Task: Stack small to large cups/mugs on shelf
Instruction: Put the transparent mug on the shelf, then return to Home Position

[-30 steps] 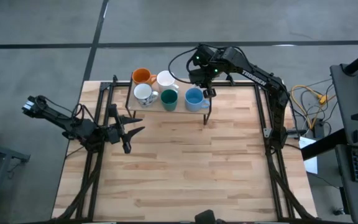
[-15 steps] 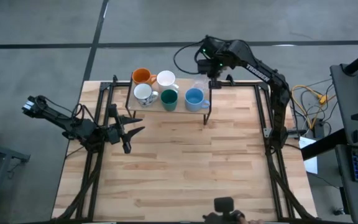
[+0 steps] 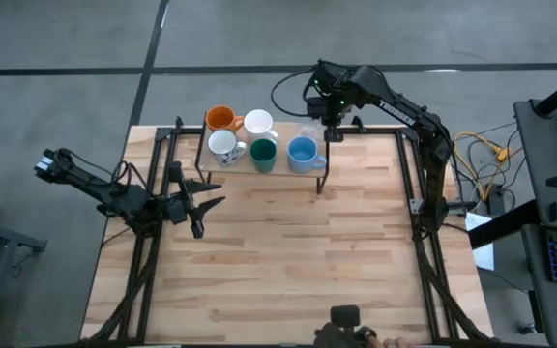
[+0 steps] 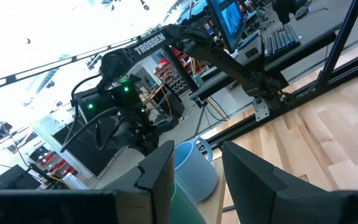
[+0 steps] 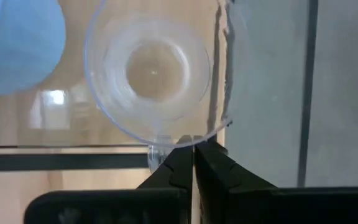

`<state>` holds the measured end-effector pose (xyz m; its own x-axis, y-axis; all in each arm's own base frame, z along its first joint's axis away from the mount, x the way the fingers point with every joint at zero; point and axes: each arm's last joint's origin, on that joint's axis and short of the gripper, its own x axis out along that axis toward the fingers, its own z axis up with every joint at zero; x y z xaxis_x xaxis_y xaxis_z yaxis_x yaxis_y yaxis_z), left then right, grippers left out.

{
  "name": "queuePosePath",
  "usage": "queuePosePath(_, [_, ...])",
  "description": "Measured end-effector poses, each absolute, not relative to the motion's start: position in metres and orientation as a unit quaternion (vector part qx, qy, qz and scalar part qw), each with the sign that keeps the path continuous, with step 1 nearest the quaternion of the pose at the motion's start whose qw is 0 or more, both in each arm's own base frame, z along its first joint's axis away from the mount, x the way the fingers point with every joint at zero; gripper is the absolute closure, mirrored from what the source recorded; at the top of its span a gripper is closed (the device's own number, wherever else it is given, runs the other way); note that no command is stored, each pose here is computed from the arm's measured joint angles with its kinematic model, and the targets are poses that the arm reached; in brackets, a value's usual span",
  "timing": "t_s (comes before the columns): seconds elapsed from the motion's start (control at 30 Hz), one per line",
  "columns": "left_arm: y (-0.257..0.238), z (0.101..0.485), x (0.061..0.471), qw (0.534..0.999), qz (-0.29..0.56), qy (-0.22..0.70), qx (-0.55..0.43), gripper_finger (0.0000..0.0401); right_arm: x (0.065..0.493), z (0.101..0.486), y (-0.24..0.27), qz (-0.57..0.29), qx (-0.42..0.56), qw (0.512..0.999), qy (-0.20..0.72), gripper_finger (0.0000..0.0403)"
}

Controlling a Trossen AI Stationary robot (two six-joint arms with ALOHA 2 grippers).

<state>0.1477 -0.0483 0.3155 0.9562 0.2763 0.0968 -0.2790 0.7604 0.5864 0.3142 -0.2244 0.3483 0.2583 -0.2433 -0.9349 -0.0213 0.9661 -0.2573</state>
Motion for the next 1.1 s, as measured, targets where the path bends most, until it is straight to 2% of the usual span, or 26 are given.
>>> queuePosePath(0.37, [-0.048, 0.316, 0.148, 0.938, 0.148, -0.002, 0.313, 0.0279, 0.325, 0.350, -0.218, -0.056, -0.119, 0.809, 0.573, 0.0394])
queuePosePath(0.8, [-0.048, 0.316, 0.148, 0.938, 0.148, -0.002, 0.313, 0.0279, 0.325, 0.354, -0.218, -0.078, -0.134, 0.800, 0.579, 0.0394])
queuePosePath(0.93, [-0.048, 0.315, 0.148, 0.939, 0.148, -0.003, 0.309, 0.0279, 0.319, 0.368, -0.211, -0.112, -0.133, 0.800, 0.574, 0.0394])
queuePosePath(1.1, [-0.049, 0.311, 0.150, 0.948, 0.144, 0.004, 0.282, 0.0279, 0.311, 0.397, -0.170, -0.096, -0.167, 0.821, 0.537, 0.0394])
